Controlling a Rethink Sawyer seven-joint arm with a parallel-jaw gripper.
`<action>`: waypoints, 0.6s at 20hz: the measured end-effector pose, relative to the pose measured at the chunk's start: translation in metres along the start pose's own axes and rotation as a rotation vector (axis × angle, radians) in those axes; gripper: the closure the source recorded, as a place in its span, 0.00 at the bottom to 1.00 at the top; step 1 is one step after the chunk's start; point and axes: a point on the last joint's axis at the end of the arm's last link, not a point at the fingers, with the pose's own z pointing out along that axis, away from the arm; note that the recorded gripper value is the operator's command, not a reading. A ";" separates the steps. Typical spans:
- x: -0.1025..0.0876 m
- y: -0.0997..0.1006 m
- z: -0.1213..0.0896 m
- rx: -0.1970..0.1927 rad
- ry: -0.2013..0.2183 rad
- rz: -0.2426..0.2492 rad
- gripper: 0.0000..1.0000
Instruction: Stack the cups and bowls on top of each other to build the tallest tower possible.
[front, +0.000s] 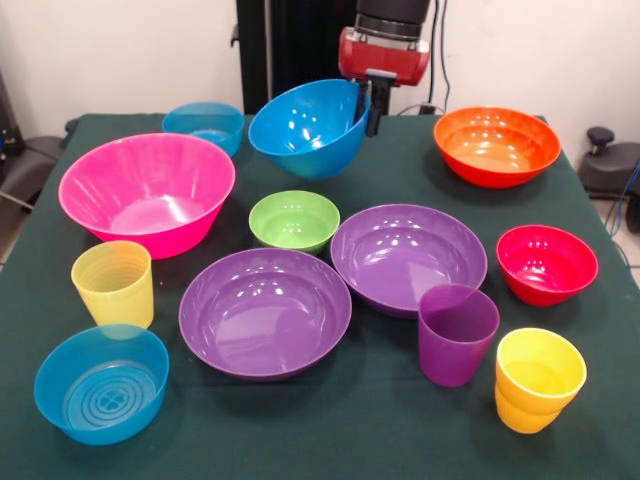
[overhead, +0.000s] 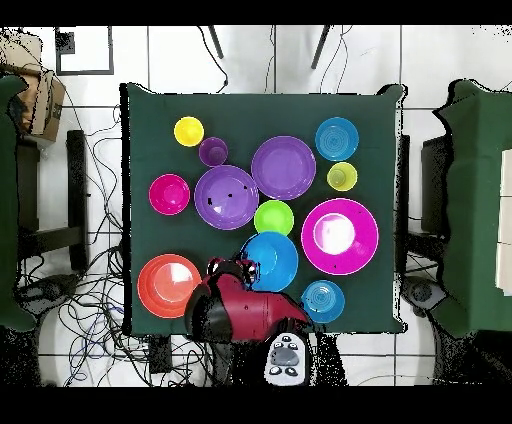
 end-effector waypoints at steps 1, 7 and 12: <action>-0.002 0.000 -0.003 0.003 -0.006 0.001 1.00; -0.016 0.000 -0.017 0.017 -0.043 0.022 1.00; -0.035 0.007 -0.036 0.022 -0.090 0.056 1.00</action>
